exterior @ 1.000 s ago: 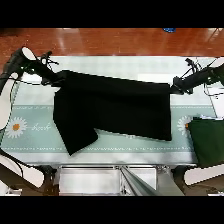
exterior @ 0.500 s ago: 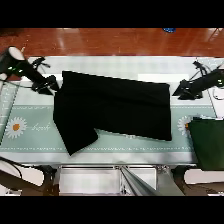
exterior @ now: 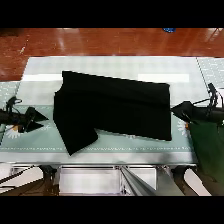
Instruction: Fold the shirts.
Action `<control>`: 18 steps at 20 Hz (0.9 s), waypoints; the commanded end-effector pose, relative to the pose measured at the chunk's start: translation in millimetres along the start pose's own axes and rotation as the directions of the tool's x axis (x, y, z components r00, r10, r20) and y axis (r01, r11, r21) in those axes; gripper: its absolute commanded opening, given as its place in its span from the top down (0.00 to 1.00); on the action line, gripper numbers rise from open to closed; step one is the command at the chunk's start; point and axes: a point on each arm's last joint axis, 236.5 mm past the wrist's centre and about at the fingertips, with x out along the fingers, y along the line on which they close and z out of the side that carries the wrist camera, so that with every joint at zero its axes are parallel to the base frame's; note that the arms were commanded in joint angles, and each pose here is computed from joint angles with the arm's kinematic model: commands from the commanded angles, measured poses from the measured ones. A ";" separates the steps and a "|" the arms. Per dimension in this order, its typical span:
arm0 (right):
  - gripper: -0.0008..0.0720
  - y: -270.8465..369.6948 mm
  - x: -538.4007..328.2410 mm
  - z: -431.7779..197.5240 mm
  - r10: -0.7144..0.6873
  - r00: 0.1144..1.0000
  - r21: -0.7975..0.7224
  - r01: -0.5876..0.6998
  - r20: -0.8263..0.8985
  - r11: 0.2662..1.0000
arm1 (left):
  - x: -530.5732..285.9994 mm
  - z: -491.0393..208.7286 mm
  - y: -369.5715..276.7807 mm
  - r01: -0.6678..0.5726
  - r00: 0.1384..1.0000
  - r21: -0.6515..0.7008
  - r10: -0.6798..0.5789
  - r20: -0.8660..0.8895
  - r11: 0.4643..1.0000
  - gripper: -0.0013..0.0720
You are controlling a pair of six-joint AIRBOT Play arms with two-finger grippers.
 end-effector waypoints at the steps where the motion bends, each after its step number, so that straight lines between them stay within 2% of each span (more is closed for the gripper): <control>1: 0.42 14.9 1.6 -8.5 0.086 0.995 0.032 -0.087 0.045 0.996 | 21.1 -9.3 2.5 0.078 0.996 -0.037 -0.076 0.051 0.996 0.30; 4: 0.42 27.4 -3.9 2.7 0.145 0.985 0.067 -0.151 0.088 0.986 | 40.2 -10.1 -7.2 0.040 0.998 0.037 -0.042 0.041 0.998 0.30; 6: 0.42 22.8 -17.2 18.6 0.140 0.980 0.082 -0.152 0.139 0.985 | 56.5 -22.9 -13.8 0.023 0.999 0.091 -0.020 -0.026 0.996 0.30; 10: 0.42 -38.7 -59.1 43.3 -0.025 0.972 0.226 -0.030 0.235 0.974 | 85.7 -50.6 -21.6 -0.008 0.988 0.179 0.036 -0.153 0.984 0.30; 12: 0.42 -81.1 -70.0 16.6 -0.149 0.978 0.303 0.100 0.143 0.948 | 88.3 -63.3 -19.0 -0.023 0.977 0.222 0.069 -0.202 0.975 0.30; 15: 0.42 -127.3 -80.4 -33.4 -0.328 0.943 0.321 0.329 -0.059 0.888 | 85.4 -71.7 -20.0 -0.013 0.968 0.223 0.068 -0.240 0.975 0.30; 17: 0.42 -128.5 -70.4 -45.3 -0.320 0.942 0.343 0.333 -0.097 0.878 | 84.8 -73.2 -17.1 -0.024 0.966 0.220 0.080 -0.246 0.975 0.30; 18: 0.42 -125.0 -61.8 -54.4 -0.297 0.947 0.342 0.322 -0.125 0.883 | 84.7 -73.4 -16.2 -0.029 0.965 0.216 0.084 -0.247 0.976 0.34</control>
